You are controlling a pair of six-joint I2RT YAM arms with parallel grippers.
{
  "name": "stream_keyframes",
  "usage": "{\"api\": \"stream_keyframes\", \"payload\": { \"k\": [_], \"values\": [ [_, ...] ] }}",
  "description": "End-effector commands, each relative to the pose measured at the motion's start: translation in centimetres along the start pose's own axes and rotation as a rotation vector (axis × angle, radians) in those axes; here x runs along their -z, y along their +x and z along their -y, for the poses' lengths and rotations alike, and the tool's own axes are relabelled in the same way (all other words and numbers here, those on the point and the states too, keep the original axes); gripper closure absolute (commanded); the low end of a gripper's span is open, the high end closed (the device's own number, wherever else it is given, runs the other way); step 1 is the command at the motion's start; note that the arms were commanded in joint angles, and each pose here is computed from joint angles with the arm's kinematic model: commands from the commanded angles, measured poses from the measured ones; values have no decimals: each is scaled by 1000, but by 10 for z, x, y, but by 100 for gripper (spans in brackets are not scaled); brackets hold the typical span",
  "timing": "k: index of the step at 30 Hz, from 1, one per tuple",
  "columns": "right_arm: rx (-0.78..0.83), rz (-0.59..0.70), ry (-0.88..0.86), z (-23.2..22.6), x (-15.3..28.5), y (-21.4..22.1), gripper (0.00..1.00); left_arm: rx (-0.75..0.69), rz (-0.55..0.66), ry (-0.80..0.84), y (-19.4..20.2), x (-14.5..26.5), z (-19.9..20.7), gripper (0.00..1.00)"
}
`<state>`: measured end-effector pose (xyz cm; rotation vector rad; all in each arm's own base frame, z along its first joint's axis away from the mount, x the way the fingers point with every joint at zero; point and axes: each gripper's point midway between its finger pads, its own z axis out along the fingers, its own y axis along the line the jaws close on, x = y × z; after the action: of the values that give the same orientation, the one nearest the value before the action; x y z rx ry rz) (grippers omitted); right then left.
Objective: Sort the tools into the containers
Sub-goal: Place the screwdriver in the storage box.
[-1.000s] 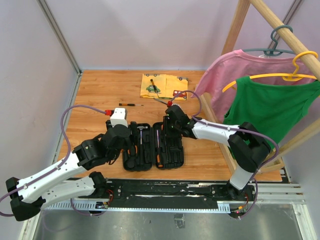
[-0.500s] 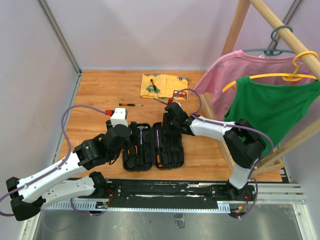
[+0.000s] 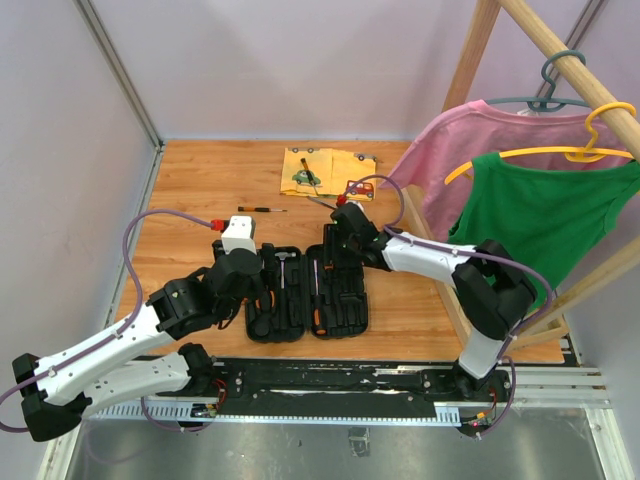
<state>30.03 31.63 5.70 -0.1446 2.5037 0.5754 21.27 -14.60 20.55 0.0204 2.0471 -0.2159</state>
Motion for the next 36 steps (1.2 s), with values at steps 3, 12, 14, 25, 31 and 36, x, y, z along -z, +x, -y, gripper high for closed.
{"api": "stream_keyframes", "payload": {
  "k": [3,12,14,25,31,36],
  "values": [
    [121,66,36,11,34,-21,47,11,17,-27,-4,-1,-4,25],
    [353,142,95,27,82,-42,21,11,17,-30,-4,-1,-5,25],
    [376,166,143,38,92,-46,12,13,19,-31,-4,-1,-5,25],
    [301,300,327,103,143,-40,1,21,21,-27,-5,-1,-4,23],
    [180,309,141,106,139,-21,2,68,25,13,-11,-1,7,18],
    [119,313,-28,95,142,-13,2,81,8,62,-10,-9,28,13]
  ]
}}
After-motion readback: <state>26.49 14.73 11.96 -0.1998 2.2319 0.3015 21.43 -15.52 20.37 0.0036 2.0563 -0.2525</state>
